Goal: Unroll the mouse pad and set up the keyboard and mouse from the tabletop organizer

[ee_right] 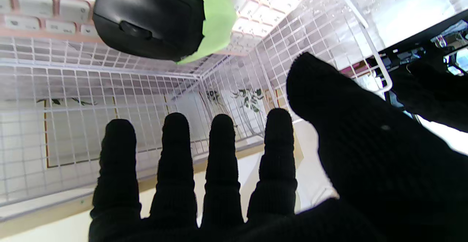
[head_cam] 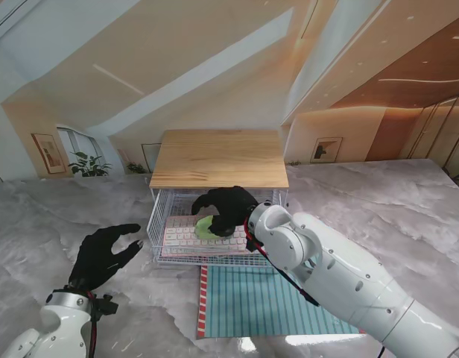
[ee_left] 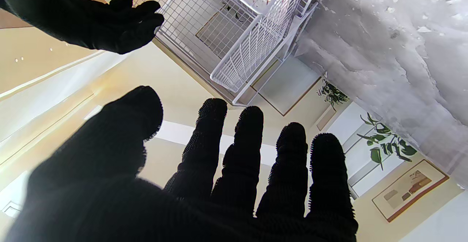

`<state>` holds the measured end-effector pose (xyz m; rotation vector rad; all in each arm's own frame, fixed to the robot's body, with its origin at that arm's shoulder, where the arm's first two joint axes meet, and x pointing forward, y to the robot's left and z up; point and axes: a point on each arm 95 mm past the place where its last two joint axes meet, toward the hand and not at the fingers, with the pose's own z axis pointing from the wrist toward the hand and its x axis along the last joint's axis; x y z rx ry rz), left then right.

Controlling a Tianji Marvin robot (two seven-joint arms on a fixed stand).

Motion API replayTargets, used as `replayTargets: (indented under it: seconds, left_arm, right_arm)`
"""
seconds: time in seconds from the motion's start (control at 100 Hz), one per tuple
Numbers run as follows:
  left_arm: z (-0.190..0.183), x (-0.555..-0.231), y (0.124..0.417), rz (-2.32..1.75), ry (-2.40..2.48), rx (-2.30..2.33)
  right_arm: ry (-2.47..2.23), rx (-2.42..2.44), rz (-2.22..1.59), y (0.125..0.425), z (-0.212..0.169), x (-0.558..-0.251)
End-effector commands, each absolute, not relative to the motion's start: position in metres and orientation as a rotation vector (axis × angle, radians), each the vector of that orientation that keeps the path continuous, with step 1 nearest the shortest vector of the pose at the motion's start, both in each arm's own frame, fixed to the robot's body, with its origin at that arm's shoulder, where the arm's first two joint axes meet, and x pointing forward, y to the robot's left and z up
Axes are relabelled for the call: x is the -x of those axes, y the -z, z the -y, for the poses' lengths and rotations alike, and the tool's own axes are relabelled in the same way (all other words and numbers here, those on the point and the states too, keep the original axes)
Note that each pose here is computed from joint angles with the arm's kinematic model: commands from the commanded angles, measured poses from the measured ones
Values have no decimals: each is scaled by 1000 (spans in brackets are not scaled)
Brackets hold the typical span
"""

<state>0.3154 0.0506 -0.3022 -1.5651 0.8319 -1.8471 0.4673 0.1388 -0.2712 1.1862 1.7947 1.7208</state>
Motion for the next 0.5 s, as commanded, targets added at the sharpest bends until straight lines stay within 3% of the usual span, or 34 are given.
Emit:
replayTargets:
  seconds: [0.0,0.49]
  left_arm:
    - [-48,-313,302,-838,1851,1577]
    - [-50,-312,302,-834,1841,1582]
  right_arm:
    - [-1685,-1197,-1832,272,-139,-465]
    - [-1485,-1180,-1962,285,-151,-475]
